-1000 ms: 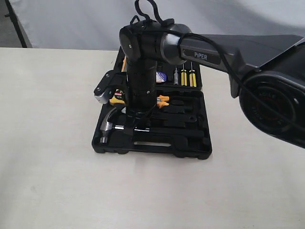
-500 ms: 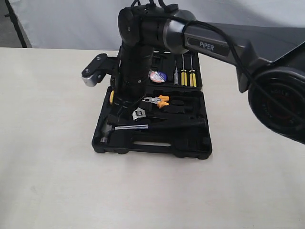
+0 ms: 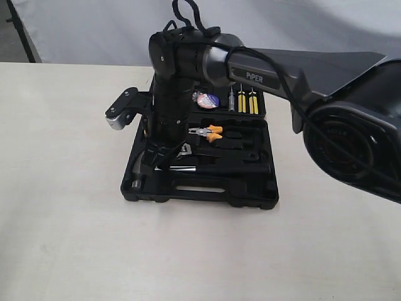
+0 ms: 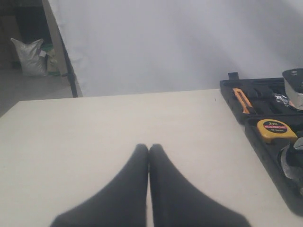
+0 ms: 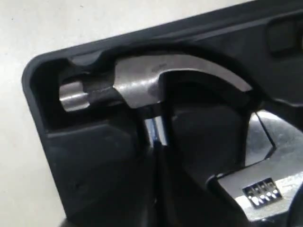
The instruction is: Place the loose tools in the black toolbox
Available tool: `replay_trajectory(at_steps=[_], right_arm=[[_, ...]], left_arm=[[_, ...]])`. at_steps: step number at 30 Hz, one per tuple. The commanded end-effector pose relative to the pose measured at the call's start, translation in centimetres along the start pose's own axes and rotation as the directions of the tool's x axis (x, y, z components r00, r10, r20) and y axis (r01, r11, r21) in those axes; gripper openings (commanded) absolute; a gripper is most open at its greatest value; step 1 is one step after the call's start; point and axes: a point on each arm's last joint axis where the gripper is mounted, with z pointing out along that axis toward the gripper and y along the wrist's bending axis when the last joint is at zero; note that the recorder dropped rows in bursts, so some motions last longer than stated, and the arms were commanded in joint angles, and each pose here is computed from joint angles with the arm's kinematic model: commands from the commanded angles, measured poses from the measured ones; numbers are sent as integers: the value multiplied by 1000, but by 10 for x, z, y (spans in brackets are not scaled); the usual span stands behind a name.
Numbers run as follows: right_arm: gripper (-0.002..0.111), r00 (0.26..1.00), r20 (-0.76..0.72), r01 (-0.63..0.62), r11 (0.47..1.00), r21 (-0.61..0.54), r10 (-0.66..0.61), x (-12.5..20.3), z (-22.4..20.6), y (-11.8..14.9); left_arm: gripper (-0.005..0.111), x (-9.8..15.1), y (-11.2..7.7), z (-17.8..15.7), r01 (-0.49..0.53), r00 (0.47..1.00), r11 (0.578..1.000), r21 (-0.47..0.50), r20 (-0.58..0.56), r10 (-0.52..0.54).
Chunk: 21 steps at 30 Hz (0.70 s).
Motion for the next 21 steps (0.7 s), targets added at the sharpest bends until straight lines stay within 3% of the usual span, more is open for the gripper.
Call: replay_trajectory(at_steps=[1, 10, 21], right_arm=[[0, 995, -95, -19, 1000, 14, 20, 10, 26, -7], [0, 994, -100, -34, 999, 18, 36, 11, 18, -6], [0, 998, 8, -61, 985, 160, 61, 11, -64, -5]], left_arm=[[1, 2, 0, -1, 22, 1000, 1000, 14, 7, -22], [1, 2, 0, -1, 22, 1000, 1000, 14, 7, -22], [1, 2, 0, -1, 22, 1000, 1000, 14, 7, -22]])
